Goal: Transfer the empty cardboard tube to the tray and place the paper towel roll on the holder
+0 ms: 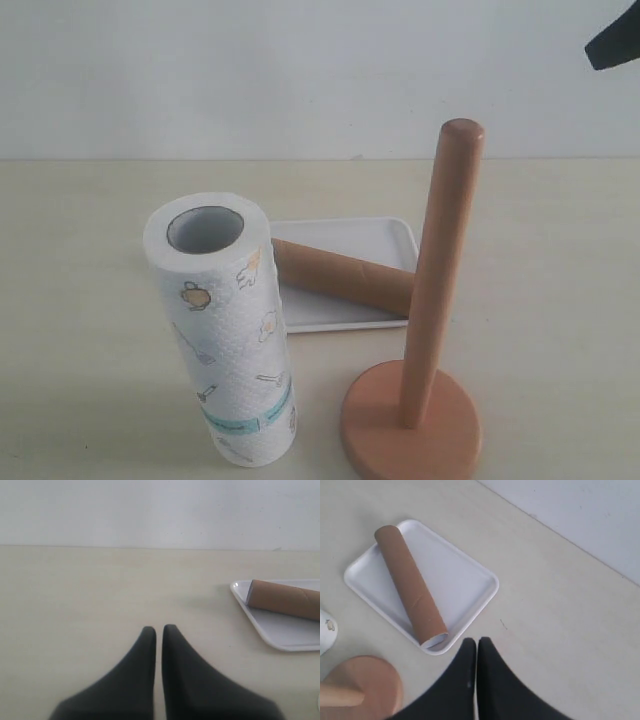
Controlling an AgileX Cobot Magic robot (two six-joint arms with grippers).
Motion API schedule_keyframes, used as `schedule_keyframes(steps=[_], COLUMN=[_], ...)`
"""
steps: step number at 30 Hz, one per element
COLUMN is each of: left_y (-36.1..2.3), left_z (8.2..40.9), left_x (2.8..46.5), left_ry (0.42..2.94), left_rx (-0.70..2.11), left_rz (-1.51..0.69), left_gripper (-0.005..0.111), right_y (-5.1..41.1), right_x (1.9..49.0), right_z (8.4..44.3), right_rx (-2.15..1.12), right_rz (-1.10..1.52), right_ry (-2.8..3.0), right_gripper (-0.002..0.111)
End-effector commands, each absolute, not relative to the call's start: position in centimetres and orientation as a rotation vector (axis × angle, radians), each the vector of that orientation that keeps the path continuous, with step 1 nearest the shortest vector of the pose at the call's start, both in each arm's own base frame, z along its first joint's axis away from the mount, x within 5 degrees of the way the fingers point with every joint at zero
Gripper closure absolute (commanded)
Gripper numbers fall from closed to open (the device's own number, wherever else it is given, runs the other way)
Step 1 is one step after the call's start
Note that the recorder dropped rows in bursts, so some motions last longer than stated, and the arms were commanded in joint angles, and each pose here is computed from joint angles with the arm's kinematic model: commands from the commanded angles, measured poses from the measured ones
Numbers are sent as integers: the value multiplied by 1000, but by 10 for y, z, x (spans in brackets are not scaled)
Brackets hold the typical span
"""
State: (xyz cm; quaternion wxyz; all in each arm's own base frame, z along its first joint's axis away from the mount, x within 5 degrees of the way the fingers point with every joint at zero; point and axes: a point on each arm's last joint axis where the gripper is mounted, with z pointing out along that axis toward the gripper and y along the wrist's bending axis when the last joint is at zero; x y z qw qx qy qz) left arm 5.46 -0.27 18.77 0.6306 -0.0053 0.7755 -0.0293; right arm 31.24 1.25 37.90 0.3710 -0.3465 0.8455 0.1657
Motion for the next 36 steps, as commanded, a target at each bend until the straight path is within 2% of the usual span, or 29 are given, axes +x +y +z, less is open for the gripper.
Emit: schedule_keyframes(steps=[1, 11, 21, 30, 36], left_y=[-3, -3, -3, -3, -3], left_z=[187, 187, 187, 187, 187], left_x=[55, 55, 55, 55, 55], left_ry=[1775, 1775, 1775, 1775, 1775], left_rx=[-20, -20, -20, -20, -20], left_rz=[-75, -75, -75, -75, -75], left_gripper=[103, 103, 103, 103, 103], right_y=[16, 22, 28, 29, 33], right_x=[270, 188, 143, 134, 98], right_z=[378, 383, 408, 413, 427], right_rx=[-792, -373, -385, -389, -400], right_rz=[385, 370, 319, 304, 256], right_ry=[2116, 1983, 1834, 1804, 1681], right_gripper=[108, 108, 108, 108, 108])
